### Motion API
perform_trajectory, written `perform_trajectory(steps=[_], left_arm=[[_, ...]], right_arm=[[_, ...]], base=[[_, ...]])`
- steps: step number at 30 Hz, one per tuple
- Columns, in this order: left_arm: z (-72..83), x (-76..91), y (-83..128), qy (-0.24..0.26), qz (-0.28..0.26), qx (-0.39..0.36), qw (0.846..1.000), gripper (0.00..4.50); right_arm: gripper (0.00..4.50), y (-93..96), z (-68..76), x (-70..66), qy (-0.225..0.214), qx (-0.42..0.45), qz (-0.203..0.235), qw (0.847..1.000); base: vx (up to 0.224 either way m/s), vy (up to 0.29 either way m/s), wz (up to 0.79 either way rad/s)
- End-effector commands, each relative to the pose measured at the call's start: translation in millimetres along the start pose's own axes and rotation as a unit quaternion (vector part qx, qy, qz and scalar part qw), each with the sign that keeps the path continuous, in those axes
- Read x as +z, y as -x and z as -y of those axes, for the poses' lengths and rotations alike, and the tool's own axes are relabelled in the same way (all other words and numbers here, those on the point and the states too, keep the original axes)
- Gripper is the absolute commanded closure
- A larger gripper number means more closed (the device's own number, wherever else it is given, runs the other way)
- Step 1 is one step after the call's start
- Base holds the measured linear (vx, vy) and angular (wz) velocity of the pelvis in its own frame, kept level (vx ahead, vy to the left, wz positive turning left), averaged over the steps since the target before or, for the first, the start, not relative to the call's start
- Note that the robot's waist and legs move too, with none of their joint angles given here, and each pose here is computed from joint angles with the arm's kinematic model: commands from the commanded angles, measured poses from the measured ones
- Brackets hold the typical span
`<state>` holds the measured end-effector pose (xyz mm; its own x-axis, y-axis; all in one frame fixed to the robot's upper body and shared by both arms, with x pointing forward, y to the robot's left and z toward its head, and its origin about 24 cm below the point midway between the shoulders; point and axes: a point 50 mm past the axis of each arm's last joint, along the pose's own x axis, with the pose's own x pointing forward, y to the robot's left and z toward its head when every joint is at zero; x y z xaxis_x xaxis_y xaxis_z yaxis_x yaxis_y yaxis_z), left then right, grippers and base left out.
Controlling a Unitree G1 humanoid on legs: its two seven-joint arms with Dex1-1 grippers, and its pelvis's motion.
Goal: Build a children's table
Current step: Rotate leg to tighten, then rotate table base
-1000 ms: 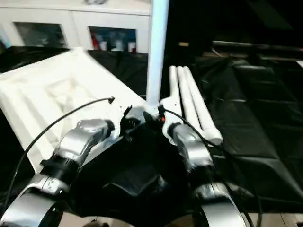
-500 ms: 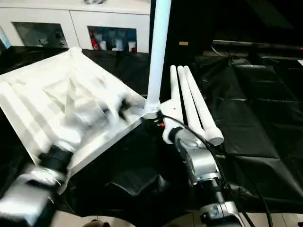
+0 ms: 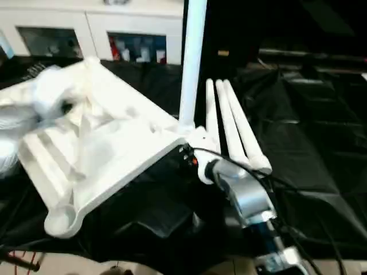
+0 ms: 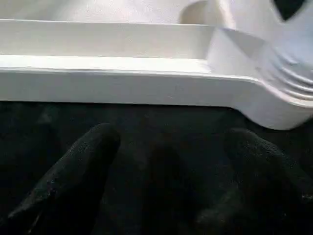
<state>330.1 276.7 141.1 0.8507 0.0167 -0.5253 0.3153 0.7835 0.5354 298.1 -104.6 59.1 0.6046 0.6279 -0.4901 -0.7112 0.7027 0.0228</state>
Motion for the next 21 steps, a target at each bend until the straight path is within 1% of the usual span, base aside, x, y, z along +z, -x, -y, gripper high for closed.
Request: perform_trajectory(steps=[1,2,3,5,7,8,10,12,15,16,17,18,19,20,21], left_arm=[[0.3,-0.3,3.6,-0.02,-0.016,-0.002,1.0,3.79],[0.4,-3.8,4.5,-0.024,-0.026,-0.005,0.999,3.94],[2.8,-13.3,5.5,-0.029,-0.05,-0.019,0.998,4.04],[5.2,-21.5,6.8,-0.033,-0.071,-0.033,0.996,4.15],[9.9,-31.4,7.8,-0.036,-0.094,-0.05,0.994,4.26],[12.3,-36.2,8.8,-0.04,-0.108,-0.06,0.992,4.39],[15.0,-42.0,10.5,-0.045,-0.126,-0.07,0.988,4.47],[15.9,-44.5,11.2,-0.05,-0.135,-0.074,0.987,4.5],[19.3,-49.9,13.3,-0.059,-0.152,-0.093,0.982,4.5],[20.9,-52.1,14.4,-0.066,-0.158,-0.101,0.98,4.5],[24.3,-54.3,15.7,-0.073,-0.162,-0.117,0.977,4.5],[24.3,-54.3,15.7,-0.073,-0.162,-0.117,0.977,4.5],[27.6,-55.2,16.9,-0.075,-0.163,-0.132,0.975,4.5],[34.2,-55.3,19.0,-0.08,-0.16,-0.161,0.971,4.5],[37.0,-55.0,20.1,-0.081,-0.159,-0.173,0.969,4.5]], right_arm=[[0.6,0.5,-1.9,4.7,0.004,0.008,-0.005,1.0],[0.6,0.3,-2.0,4.6,0.004,0.009,-0.009,1.0],[0.6,-1.1,-2.0,3.6,0.006,0.013,-0.016,1.0],[0.6,-2.1,-2.1,2.8,0.008,0.018,-0.024,1.0],[0.89,-5.0,-1.9,1.9,0.002,0.023,-0.036,0.999],[0.96,-6.9,-1.5,2.4,-0.002,0.025,-0.042,0.999],[1.02,-10.3,-1.1,4.0,-0.007,0.027,-0.048,0.998],[1.38,-12.7,-1.0,5.5,-0.007,0.029,-0.048,0.998],[1.43,-18.8,-2.2,6.8,-0.008,0.037,-0.051,0.998],[1.57,-21.5,-2.4,6.8,-0.005,0.039,-0.053,0.998],[1.83,-25.4,-3.2,7.0,-0.004,0.042,-0.055,0.998],[1.84,-25.5,-3.2,7.0,-0.004,0.042,-0.055,0.998],[1.83,-28.6,-3.8,7.9,-0.001,0.043,-0.054,0.998],[1.91,-34.3,-4.9,10.3,-0.002,0.045,-0.051,0.998],[2.08,-36.8,-5.3,11.3,-0.004,0.047,-0.049,0.998]], base=[[0.0,0.0,0.0],[0.0,0.0,0.0],[0.0,0.0,0.0],[0.0,0.0,0.0],[0.0,0.0,0.0],[0.0,0.0,0.0],[0.0,0.0,0.0],[0.0,0.0,0.0],[0.0,0.0,0.0],[0.0,0.0,0.0],[0.0,0.0,0.0],[0.0,0.0,0.0],[0.0,0.0,0.0],[0.0,0.0,0.0],[0.0,0.0,0.0]])
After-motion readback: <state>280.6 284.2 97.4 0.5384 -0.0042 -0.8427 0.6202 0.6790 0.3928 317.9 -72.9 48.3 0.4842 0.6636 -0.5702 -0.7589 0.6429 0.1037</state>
